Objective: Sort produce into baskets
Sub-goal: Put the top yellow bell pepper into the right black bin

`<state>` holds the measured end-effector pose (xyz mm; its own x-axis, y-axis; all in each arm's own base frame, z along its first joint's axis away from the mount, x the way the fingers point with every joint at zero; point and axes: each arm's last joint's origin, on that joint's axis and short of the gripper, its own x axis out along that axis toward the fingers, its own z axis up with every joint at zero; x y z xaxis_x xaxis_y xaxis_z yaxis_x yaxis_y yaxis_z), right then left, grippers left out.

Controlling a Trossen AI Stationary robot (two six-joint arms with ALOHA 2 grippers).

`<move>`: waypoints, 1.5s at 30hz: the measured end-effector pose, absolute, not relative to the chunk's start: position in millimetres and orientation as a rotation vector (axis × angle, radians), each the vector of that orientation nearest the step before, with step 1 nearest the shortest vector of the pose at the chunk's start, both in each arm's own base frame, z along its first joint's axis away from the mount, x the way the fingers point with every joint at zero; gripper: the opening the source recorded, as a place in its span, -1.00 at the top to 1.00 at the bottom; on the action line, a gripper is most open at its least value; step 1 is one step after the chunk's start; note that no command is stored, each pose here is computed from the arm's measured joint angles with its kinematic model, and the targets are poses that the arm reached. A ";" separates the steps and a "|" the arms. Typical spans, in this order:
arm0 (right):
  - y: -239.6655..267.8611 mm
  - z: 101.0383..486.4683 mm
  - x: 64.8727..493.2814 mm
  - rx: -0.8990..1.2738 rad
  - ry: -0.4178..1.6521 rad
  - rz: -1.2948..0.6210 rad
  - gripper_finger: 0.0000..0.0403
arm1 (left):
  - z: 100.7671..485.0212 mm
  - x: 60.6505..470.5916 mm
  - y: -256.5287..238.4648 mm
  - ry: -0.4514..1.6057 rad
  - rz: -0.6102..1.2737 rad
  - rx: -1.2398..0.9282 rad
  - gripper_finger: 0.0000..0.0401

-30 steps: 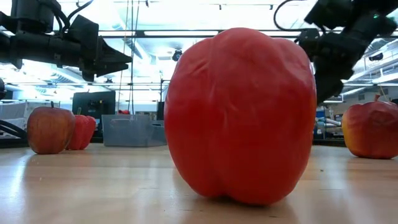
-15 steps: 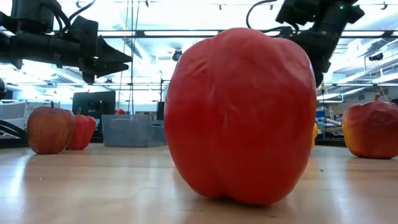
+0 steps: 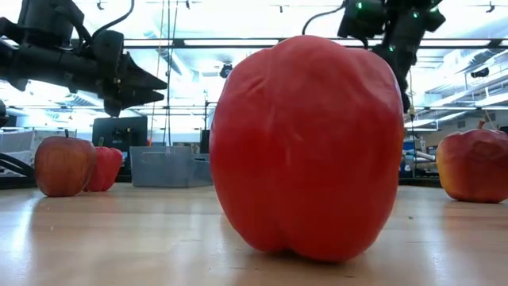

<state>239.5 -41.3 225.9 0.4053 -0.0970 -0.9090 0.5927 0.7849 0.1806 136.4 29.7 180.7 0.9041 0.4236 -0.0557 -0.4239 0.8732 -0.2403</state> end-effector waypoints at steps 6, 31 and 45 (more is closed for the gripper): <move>-52.3 246.7 242.4 0.374 1.083 -0.455 -0.64 | 177.4 136.5 28.8 0.038 0.420 -0.256 -0.04; -69.5 192.6 271.6 0.180 1.321 -0.376 -0.64 | 174.1 147.3 28.8 0.043 0.418 -0.206 -0.42; -69.8 174.2 285.9 0.235 1.325 -0.375 -0.64 | 165.9 151.4 29.1 0.107 0.414 -0.202 -0.51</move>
